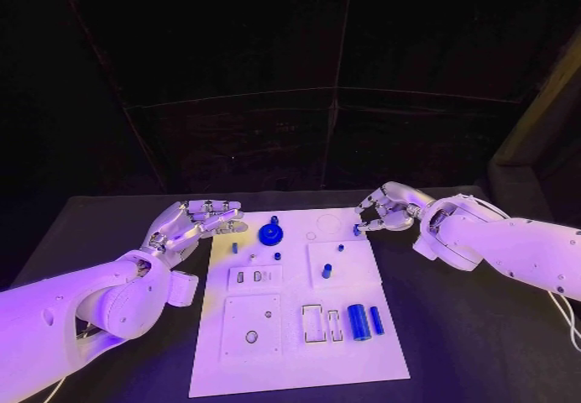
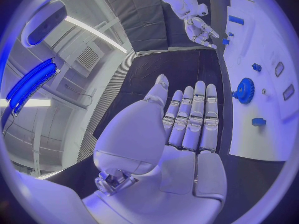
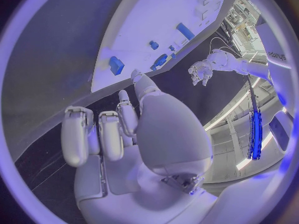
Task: Assemble the parts on the task board
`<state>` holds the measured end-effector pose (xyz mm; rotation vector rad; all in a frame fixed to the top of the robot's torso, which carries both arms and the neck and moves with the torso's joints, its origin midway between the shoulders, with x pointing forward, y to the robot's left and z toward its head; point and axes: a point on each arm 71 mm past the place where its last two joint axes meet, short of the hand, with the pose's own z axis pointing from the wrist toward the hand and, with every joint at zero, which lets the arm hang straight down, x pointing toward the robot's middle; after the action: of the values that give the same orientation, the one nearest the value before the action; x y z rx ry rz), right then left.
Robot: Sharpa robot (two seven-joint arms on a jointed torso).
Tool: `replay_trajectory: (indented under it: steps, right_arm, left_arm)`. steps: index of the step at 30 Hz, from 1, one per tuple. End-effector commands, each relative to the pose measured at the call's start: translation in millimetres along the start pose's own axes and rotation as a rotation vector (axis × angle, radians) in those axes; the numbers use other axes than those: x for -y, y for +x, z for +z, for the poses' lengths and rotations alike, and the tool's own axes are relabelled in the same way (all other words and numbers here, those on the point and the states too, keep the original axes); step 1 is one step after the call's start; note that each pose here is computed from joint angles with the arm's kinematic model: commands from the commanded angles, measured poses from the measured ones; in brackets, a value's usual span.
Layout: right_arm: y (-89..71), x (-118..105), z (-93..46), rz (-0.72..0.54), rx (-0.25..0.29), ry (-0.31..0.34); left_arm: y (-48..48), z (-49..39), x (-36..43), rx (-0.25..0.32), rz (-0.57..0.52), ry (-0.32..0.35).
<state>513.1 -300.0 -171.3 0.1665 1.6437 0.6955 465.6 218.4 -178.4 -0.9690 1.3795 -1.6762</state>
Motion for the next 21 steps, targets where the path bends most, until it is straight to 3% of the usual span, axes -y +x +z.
replay_trajectory:
  steps: [1, 11, 21]
  right_arm:
    - [1.4, 0, -0.4, 0.013, 0.014, -0.027]
    - [13.8, 9, -2.0, 0.009, -0.021, -0.004]
    - [18.7, 14, 3.5, 0.016, 0.004, 0.017]
  left_arm:
    - [2.6, 1.1, 1.1, -0.019, -0.007, 0.013]
    - [0.7, 1.5, 0.4, -0.014, -0.004, 0.012]
    - [-1.5, 1.5, -0.2, -0.009, -0.001, 0.011]
